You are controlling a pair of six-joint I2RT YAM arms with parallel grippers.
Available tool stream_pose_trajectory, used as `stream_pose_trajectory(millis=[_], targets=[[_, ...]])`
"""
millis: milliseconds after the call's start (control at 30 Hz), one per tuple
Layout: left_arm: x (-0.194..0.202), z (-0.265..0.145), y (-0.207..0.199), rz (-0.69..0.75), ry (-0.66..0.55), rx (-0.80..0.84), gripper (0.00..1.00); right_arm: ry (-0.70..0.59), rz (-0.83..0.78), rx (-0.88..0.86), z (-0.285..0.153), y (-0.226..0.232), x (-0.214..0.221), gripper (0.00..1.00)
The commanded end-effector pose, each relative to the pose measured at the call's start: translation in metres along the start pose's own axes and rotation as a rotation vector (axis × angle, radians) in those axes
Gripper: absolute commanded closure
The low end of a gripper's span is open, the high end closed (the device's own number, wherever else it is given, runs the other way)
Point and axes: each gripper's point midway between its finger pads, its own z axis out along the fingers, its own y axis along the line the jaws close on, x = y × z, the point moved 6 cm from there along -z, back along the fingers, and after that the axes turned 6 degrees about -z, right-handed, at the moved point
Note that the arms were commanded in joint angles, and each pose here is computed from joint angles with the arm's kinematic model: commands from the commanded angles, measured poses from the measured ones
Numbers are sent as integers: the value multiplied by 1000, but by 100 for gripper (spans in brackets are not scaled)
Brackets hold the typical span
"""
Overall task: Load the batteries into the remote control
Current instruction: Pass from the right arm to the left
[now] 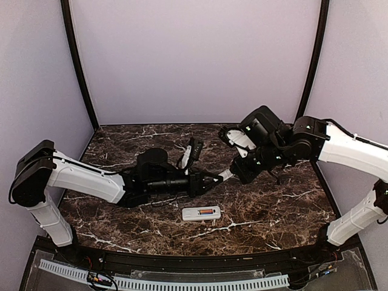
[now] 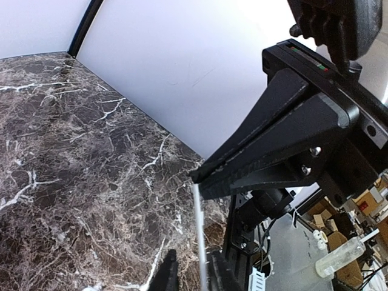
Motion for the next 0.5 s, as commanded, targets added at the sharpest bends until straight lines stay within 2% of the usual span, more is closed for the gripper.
stream_pose_trajectory(millis=[0, 67, 167, 200, 300, 367, 400, 433, 467], targets=[[-7, 3, -10, 30, -3, 39, 95, -32, 11, -17, 2, 1, -7, 100], [-7, 3, -12, 43, 5, 53, 100, -30, 8, -22, 2, 2, -6, 100], [-7, 0, -13, 69, 10, 45, 100, -36, 14, -22, -1, 2, -6, 100], [-6, -2, -12, 99, 13, 34, 100, -42, 16, -16, -5, 0, -6, 97], [-9, -12, -14, 218, 31, -20, 100, -89, 32, -13, -26, -6, -9, 63], [-15, -23, -21, 376, 31, -46, 100, -149, 33, -91, -46, -6, -13, 44], [-19, -31, -32, 500, 15, -38, 100, -177, 28, -139, -56, -6, -15, 36], [-19, -36, -35, 665, 20, -56, 100, -207, 19, -201, -67, -3, -17, 31], [-21, -46, -50, 763, 1, -37, 100, -238, 4, -243, -78, -2, -19, 29]])
